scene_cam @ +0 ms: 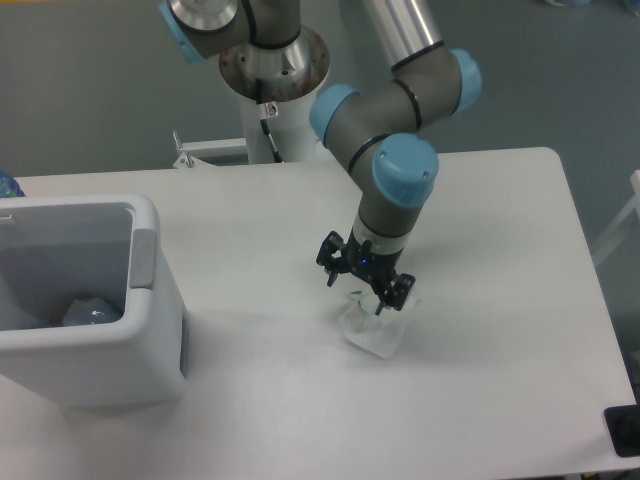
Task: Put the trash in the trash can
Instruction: 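Move the gripper to the white crumpled wrapper and grasp it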
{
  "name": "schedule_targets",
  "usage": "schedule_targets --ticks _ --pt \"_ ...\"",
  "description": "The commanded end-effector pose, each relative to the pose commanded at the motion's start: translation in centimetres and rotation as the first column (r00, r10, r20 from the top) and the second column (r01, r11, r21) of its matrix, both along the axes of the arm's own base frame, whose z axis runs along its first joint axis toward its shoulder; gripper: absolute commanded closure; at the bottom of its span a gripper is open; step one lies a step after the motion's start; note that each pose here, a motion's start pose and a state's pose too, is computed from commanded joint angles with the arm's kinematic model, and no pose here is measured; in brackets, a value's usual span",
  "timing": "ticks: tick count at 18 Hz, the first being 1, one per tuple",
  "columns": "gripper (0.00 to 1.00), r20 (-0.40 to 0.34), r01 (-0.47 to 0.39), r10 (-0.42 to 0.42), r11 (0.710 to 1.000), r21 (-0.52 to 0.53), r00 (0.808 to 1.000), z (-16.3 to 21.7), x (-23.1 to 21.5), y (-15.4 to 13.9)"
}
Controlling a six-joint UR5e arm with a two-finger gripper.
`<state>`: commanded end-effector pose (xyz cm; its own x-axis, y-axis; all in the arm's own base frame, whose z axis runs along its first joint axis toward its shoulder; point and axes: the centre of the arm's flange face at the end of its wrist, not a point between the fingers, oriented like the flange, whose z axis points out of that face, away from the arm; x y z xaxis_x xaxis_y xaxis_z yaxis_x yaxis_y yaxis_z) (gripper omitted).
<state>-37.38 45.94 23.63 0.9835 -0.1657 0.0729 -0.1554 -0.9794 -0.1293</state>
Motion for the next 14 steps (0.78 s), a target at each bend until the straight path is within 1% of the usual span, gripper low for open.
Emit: schedule_targets --ticks 2,4,8,11,12,14 --pt "0.75 0.0 -0.004 0.004 1.0 -0.012 1.0 -0.3 0.1 0.1" --pt "1.0 0.005 -0.009 0.009 1.0 -0.015 1.0 -0.2 0.3 0.2" --pt "1.0 -0.002 -0.014 0.014 1.0 -0.008 1.0 0.7 0.1 0.4" --pt "1.0 -0.02 -0.024 0.024 1.0 0.019 1.0 2.5 -0.3 0.7" --pt "1.0 -0.029 -0.041 0.043 0.999 0.035 0.999 3.5 -0.6 1.0" --pt "1.0 -0.02 -0.089 0.091 0.992 0.087 0.996 5.5 -1.2 1.6"
